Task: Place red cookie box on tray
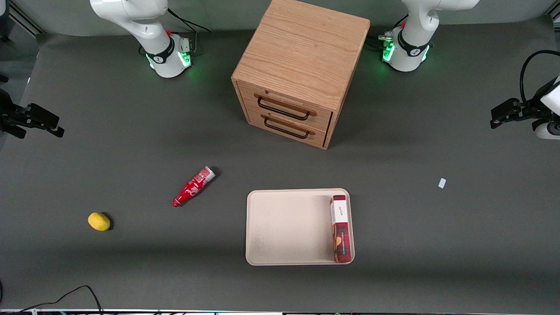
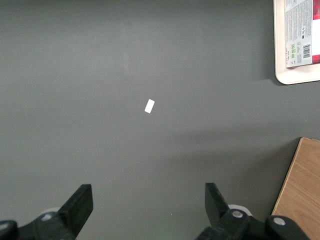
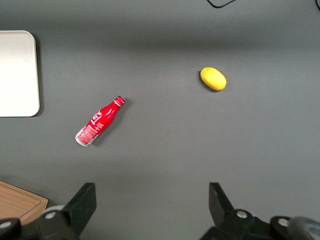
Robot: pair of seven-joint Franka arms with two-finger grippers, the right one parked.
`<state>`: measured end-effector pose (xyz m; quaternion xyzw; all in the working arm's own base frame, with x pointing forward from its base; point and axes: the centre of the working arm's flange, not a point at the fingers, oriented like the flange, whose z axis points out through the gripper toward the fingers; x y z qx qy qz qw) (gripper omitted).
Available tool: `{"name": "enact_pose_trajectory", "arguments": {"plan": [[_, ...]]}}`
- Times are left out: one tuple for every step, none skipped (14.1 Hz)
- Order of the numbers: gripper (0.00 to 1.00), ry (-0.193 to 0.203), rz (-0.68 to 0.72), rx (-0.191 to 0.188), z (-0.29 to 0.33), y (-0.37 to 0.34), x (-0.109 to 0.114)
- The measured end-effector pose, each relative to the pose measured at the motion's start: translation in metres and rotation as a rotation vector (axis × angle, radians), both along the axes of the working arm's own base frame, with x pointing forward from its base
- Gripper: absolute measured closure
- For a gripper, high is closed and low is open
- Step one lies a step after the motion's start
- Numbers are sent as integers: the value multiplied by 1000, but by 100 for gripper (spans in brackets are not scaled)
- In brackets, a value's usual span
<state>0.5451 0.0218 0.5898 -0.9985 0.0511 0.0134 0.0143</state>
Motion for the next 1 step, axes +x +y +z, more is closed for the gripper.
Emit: {"name": "enact_pose_trajectory", "arguments": {"plan": [[0,-2,-1,-1,1,-1,0]]}}
